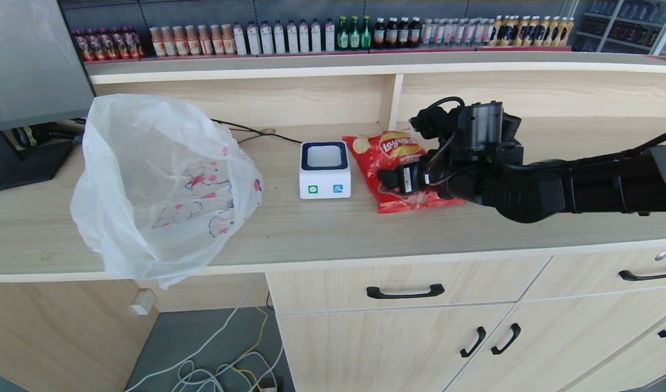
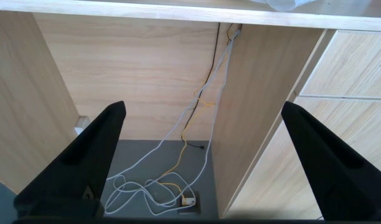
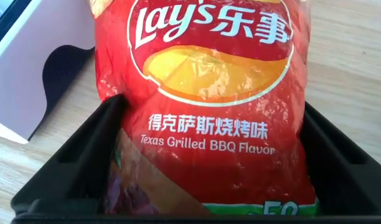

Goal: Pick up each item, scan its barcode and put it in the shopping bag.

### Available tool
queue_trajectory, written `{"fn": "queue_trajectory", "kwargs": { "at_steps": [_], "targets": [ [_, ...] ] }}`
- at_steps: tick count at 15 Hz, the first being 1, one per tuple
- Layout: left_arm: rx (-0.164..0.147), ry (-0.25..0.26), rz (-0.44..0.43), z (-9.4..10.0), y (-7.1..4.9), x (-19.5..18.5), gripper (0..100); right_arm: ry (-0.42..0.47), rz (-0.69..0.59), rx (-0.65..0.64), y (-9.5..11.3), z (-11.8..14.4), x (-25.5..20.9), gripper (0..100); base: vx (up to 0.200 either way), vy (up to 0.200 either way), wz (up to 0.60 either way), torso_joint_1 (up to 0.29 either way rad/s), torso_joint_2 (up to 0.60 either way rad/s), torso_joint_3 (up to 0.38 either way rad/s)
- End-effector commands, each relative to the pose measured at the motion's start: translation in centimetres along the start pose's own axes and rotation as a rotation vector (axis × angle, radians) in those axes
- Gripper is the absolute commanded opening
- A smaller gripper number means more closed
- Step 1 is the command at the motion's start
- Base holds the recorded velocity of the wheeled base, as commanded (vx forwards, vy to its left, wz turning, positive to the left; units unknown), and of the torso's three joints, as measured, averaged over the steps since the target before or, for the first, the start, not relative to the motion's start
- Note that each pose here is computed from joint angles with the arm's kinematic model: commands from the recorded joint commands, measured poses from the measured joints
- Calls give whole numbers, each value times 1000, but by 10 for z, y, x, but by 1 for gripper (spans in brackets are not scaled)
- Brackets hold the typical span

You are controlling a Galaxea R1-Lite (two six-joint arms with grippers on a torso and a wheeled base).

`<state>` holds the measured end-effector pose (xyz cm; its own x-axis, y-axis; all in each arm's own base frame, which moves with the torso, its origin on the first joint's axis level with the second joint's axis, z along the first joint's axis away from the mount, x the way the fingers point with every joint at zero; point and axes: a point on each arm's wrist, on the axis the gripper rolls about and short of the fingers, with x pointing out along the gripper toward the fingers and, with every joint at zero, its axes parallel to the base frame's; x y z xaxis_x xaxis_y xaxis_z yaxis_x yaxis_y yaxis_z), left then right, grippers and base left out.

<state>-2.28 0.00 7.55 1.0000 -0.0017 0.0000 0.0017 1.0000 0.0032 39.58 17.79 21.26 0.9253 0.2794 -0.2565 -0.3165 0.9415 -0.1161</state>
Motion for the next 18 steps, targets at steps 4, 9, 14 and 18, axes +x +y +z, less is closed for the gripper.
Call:
{"fn": "queue_trajectory", "kwargs": {
  "at_steps": [4,9,14,18],
  "targets": [
    [0,0,0,0,0,0,100,7,-1,0,-1,-3,4,0,0,0,0,0,0,0],
    [0,0,0,0,0,0,100,-25,9,18,-12,7,-4,0,0,0,0,0,0,0],
    [0,0,0,0,0,0,100,-61,-3,24,-20,19,-17,0,0,0,0,0,0,0],
    [0,0,0,0,0,0,100,-100,0,27,-21,34,-33,0,0,0,0,0,0,0]
  ]
}}
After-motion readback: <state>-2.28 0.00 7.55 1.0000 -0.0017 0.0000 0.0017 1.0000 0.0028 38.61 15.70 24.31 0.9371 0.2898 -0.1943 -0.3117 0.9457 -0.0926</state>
